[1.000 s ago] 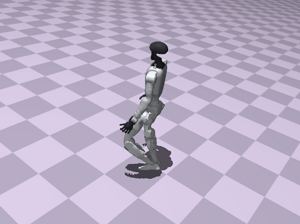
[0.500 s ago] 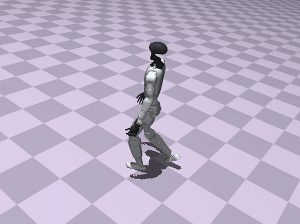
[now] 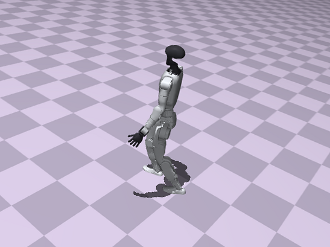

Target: Walk

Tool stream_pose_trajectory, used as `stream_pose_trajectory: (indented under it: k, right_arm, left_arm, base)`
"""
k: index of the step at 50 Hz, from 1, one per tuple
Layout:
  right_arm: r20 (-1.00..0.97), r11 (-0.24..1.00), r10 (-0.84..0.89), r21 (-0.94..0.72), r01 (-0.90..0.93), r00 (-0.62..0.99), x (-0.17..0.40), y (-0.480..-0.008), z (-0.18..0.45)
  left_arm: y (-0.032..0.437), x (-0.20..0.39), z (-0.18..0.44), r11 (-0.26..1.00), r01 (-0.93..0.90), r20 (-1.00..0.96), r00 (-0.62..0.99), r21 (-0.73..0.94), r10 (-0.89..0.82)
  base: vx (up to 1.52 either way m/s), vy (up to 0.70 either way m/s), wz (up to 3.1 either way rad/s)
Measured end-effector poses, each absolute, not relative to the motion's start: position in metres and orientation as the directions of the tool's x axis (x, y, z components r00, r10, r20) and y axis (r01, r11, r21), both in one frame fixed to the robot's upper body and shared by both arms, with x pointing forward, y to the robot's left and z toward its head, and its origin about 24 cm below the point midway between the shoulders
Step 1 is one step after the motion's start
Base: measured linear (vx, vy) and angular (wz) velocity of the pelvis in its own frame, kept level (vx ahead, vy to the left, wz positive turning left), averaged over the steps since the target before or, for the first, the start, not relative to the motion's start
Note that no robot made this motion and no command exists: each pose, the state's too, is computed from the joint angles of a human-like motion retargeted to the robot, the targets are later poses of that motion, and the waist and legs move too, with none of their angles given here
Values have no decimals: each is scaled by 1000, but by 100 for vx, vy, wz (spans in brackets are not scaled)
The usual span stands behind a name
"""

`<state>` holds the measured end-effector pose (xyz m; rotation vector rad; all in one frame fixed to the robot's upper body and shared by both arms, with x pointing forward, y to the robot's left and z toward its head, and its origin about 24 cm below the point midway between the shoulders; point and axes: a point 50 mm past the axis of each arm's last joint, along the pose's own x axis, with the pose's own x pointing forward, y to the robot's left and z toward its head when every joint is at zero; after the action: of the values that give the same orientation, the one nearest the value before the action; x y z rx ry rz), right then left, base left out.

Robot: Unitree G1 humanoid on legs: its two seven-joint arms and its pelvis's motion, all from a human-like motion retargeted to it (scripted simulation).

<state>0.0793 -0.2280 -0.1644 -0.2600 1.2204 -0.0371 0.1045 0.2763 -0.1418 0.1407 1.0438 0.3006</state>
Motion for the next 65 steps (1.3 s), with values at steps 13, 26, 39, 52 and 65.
stream_pose_trajectory:
  k: [13, 26, 39, 52, 65]
  right_arm:
    - [-916, 970, -178, -224, -91, 361, 91, -219, -165]
    - [-905, 977, -91, -162, -140, 416, 110, -205, -161]
    - [-907, 947, -82, -201, -252, 414, 108, -210, -161]
    - [-931, 954, -109, -196, -225, 348, 95, -228, -162]
    - [-919, 958, -56, -160, -239, 390, 112, -225, -158]
  left_arm:
    - [266, 104, -146, 950, -248, -841, 459, 190, 288]
    - [257, 74, -155, 957, -243, -885, 394, 159, 247]
    - [261, 57, -158, 949, -241, -899, 339, 201, 277]
    - [270, 54, -156, 950, -232, -903, 326, 210, 280]
    - [285, 83, -144, 960, -57, -875, 401, 273, 272]
  base:
    - [31, -15, -1]
    - [30, -3, 6]
    - [31, 6, 22]
    - [40, 9, 45]
    - [31, -1, 5]
